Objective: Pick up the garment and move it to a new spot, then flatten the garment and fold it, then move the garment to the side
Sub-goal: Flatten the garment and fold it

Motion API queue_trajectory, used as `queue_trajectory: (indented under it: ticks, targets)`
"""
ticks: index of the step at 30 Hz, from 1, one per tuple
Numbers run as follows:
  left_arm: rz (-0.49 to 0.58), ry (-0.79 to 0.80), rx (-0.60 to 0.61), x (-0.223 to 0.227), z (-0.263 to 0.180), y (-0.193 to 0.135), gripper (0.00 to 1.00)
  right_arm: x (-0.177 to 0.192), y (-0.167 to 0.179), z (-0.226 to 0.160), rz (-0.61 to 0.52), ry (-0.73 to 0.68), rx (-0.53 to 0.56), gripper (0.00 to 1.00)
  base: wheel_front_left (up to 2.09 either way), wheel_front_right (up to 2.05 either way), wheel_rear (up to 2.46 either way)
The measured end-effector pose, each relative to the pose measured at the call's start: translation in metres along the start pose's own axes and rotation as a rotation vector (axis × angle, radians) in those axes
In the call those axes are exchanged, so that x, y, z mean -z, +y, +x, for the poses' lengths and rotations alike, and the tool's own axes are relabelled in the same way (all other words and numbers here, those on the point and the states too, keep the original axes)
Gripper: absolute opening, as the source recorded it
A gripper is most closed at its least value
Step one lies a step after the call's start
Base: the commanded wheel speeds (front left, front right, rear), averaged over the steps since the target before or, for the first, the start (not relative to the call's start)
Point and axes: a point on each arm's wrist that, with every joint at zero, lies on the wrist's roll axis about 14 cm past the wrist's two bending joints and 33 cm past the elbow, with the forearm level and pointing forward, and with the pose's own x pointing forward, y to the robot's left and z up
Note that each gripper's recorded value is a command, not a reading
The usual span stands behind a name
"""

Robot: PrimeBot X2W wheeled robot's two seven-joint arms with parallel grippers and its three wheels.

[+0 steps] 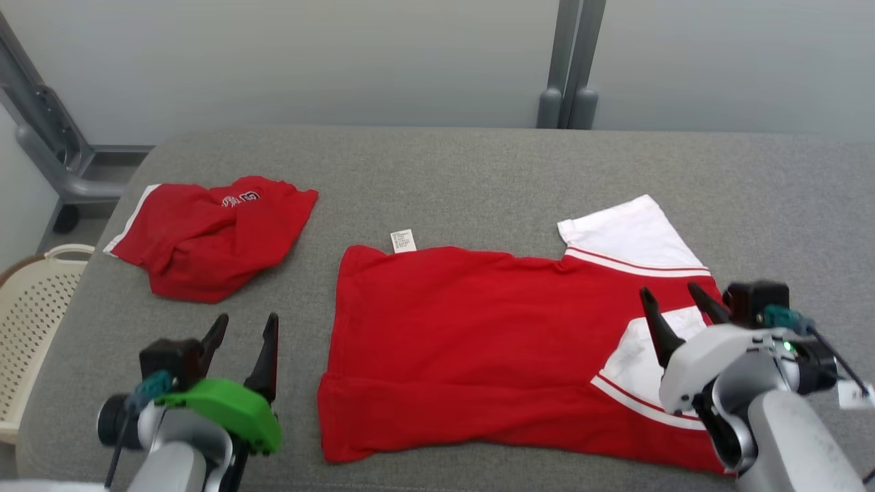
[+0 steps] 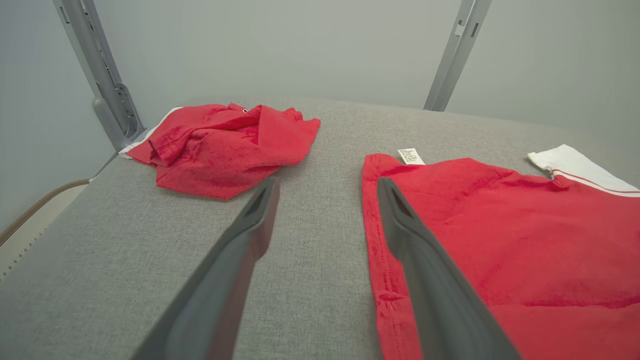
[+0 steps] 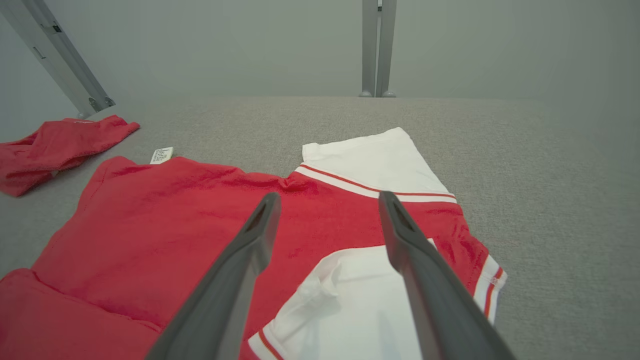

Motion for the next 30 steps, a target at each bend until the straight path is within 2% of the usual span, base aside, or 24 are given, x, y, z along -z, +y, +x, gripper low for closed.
queue_trajectory:
  ticks: [5,9,15,22,30]
  targets:
    - [0.086,0.085,0.083,-0.017,0.048,-0.014,1.00,-0.030,-0.001,0.038,-0.101,0.084,-0.067,1.00,0.00,0.00,0.00]
    - [0.145,0.203,0.105,-0.021,0.089,-0.013,1.00,-0.044,-0.006,0.070,-0.186,0.190,-0.108,1.00,0.00,0.00,0.00]
    - [0.176,0.441,0.140,0.008,0.131,-0.019,1.00,-0.039,-0.025,0.107,-0.328,0.372,-0.125,1.00,0.00,0.00,0.00]
    - [0.205,0.671,0.146,0.047,0.160,-0.018,1.00,-0.023,-0.046,0.140,-0.439,0.488,-0.124,1.00,0.00,0.00,0.00]
    - [0.223,0.782,0.179,0.075,0.184,-0.029,1.00,0.000,-0.070,0.167,-0.448,0.534,-0.097,1.00,0.00,0.00,0.00]
